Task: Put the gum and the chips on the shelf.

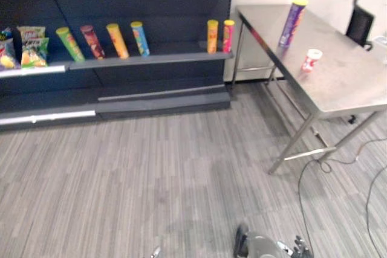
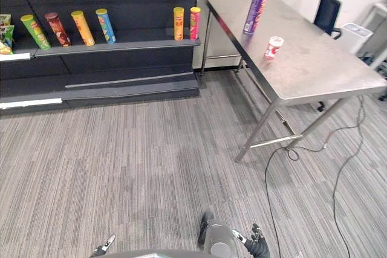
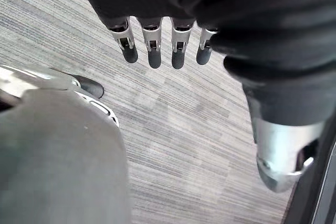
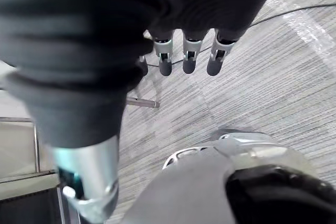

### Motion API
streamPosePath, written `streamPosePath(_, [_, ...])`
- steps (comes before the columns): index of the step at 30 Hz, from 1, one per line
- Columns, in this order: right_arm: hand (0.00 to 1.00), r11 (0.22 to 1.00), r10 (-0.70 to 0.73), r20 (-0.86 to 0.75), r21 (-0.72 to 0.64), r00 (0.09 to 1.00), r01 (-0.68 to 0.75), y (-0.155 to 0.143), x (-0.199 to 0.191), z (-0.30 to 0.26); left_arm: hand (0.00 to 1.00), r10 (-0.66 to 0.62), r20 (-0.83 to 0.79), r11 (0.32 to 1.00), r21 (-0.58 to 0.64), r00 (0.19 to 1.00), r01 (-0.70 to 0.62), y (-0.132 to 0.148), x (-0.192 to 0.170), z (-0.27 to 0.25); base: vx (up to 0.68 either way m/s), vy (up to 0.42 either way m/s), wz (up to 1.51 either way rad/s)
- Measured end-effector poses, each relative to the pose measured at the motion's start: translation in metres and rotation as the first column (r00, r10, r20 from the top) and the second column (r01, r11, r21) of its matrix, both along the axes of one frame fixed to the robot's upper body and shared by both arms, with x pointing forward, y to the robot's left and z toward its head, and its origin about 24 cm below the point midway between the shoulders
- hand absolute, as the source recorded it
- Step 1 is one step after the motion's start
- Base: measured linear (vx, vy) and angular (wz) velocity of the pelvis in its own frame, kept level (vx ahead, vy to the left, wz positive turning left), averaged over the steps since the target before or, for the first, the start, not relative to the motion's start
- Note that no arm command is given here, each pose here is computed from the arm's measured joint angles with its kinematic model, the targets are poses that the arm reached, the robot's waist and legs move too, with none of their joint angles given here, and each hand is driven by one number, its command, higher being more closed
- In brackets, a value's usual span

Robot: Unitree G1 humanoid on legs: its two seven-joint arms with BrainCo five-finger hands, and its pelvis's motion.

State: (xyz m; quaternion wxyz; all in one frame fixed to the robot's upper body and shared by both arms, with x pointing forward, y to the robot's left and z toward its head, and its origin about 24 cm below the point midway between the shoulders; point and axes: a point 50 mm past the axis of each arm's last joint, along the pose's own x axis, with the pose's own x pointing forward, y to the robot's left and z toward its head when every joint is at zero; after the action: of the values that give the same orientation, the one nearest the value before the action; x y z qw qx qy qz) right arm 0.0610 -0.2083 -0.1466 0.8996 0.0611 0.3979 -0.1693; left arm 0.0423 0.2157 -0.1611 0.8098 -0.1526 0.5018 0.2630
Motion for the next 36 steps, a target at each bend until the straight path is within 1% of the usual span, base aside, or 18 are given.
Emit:
streamPosePath(4, [0.0,0.997,-0.013,-0.025,-0.079,1.0,0.011,-0.022,0.006,0.004,0.0,0.001,-0.026,0.999,-0.043,1.0,-0.002,-0.024,-0.002,-0.005,0.49,-0.275,0.37])
streamPosePath(9, [0.0,0.996,-0.011,-0.055,-0.084,0.998,0.007,-0.021,0.012,0.002,0.0,0.06,-0.042,0.998,-0.033,0.997,-0.062,-0.019,-0.005,-0.005,0.38,-0.201,-0.07])
streamPosePath(11, [0.0,0.997,0.0,-0.065,-0.08,0.998,-0.005,-0.02,0.011,0.001,0.0,0.143,-0.042,0.984,-0.099,0.989,-0.147,-0.021,-0.01,-0.006,0.37,-0.068,-0.23])
streamPosePath(13, [0.0,0.997,0.012,-0.067,-0.082,0.998,-0.017,-0.02,0.013,0.001,0.0,0.197,-0.028,0.97,-0.138,0.98,-0.199,-0.021,-0.012,-0.007,0.3,-0.034,-0.15])
streamPosePath(16, [0.0,0.997,0.006,-0.061,-0.075,0.998,-0.01,-0.018,0.013,0.001,0.0,0.226,0.006,0.958,-0.184,0.974,-0.221,-0.023,-0.008,-0.006,0.32,0.013,-0.28])
streamPosePath(22, [0.0,0.997,-0.016,-0.05,-0.074,0.999,0.012,-0.021,0.011,0.001,0.0,0.215,0.01,0.959,-0.191,0.976,-0.21,-0.023,-0.008,-0.006,0.29,0.205,-0.13])
streamPosePath(23, [0.0,0.998,-0.009,-0.052,-0.069,0.999,0.005,-0.017,0.011,0.0,0.0,0.214,0.015,0.96,-0.189,0.977,-0.207,-0.022,-0.007,-0.005,0.29,0.245,-0.16])
streamPosePath(24, [0.0,0.998,0.022,-0.046,-0.06,0.999,-0.025,-0.011,0.013,0.0,0.0,0.208,0.018,0.964,-0.173,0.978,-0.201,-0.015,-0.007,-0.004,0.3,0.19,-0.13])
streamPosePath(26, [0.0,0.999,0.033,-0.031,-0.038,0.999,-0.034,0.002,0.019,-0.001,0.0,0.197,0.028,0.971,-0.148,0.98,-0.19,-0.003,-0.004,-0.002,0.3,0.179,-0.1])
streamPosePath(28, [0.0,0.998,0.046,-0.025,-0.037,0.999,-0.047,0.007,0.025,-0.001,0.0,0.189,0.024,0.973,-0.141,0.982,-0.183,-0.002,-0.003,-0.002,0.22,0.107,-0.14])
streamPosePath(32, [0.0,0.999,0.006,-0.006,-0.054,1.0,-0.007,0.001,0.027,0.001,0.0,0.135,-0.01,0.98,-0.145,0.991,-0.135,-0.008,-0.006,-0.004,0.19,0.106,-0.25])
streamPosePath(36, [0.0,0.998,-0.005,0.006,-0.059,1.0,0.005,-0.003,0.028,0.003,0.0,0.071,-0.027,0.991,-0.111,0.997,-0.074,-0.003,-0.008,-0.003,0.2,0.061,-0.33])
